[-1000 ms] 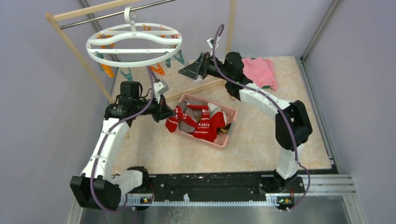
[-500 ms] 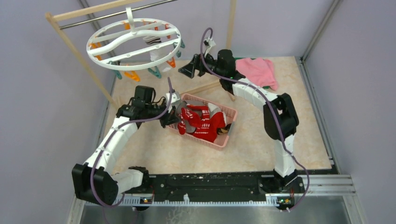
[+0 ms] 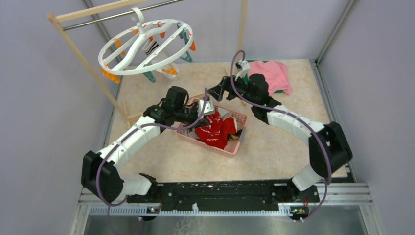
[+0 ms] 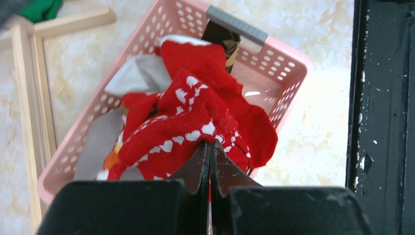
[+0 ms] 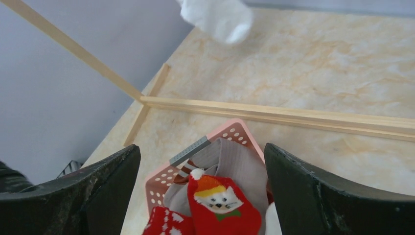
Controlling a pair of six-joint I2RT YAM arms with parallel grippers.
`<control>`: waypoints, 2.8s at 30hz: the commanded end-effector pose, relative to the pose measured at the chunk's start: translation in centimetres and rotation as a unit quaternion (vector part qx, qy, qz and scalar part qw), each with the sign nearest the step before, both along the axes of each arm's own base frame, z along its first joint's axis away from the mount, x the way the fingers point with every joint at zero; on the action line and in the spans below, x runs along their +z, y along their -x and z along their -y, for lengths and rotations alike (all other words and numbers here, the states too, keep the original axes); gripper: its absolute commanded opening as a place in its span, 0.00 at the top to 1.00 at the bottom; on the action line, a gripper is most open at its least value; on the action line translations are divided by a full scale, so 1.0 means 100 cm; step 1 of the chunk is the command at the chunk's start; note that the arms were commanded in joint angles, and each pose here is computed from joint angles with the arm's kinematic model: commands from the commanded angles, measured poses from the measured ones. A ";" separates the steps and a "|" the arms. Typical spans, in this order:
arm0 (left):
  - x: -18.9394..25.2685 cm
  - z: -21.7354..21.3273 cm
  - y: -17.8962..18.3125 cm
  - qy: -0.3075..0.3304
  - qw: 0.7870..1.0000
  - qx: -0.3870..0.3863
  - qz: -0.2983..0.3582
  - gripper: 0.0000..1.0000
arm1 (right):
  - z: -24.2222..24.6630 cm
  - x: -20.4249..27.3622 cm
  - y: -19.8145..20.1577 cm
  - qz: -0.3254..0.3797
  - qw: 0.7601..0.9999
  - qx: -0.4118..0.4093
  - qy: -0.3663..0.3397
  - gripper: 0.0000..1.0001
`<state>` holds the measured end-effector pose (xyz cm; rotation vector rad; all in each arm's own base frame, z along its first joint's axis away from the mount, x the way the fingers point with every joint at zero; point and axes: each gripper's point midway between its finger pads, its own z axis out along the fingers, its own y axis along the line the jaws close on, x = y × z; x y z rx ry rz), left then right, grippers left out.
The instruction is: Remove the socks clipped to the hanger
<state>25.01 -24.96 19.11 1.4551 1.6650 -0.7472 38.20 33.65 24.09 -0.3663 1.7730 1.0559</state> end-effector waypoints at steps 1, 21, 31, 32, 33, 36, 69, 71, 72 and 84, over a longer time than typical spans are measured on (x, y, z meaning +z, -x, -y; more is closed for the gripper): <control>0.021 0.037 -0.009 0.014 0.997 -0.037 0.069 1.00 | 0.043 0.046 0.011 0.054 0.995 -0.083 -0.019 0.05; 0.025 0.008 0.047 -0.083 0.988 -0.078 0.107 0.01 | 0.031 -0.009 0.113 -0.077 0.996 0.015 -0.042 0.57; 0.025 -0.079 0.014 -0.089 0.992 0.070 0.049 0.01 | 0.025 -0.118 0.094 -0.182 0.982 -0.023 0.047 0.79; 0.021 -0.090 0.008 -0.096 0.990 0.088 0.046 0.01 | 0.027 -0.130 0.095 -0.191 0.980 -0.028 0.058 0.81; 0.017 -0.103 -0.001 -0.102 0.987 0.111 0.049 0.01 | 0.030 -0.138 0.095 -0.195 0.978 -0.035 0.068 0.83; 0.009 -0.125 -0.022 -0.109 0.977 0.168 0.072 0.01 | 0.033 -0.137 0.093 -0.168 0.978 -0.056 0.108 0.87; 0.010 -0.212 -0.271 0.098 0.826 0.552 0.061 0.01 | 0.059 0.031 0.085 0.004 0.992 -0.126 0.009 0.16; 0.014 -0.216 -0.282 0.115 0.815 0.563 0.074 0.02 | 0.063 0.032 0.084 0.013 0.991 -0.134 0.008 0.16; 0.015 -0.216 -0.287 0.118 0.814 0.563 0.077 0.02 | 0.064 0.033 0.084 0.018 0.990 -0.136 0.009 0.16; 0.027 -0.205 -0.310 0.212 0.835 0.507 0.022 0.06 | 0.060 0.020 0.077 0.038 0.990 -0.134 0.005 0.23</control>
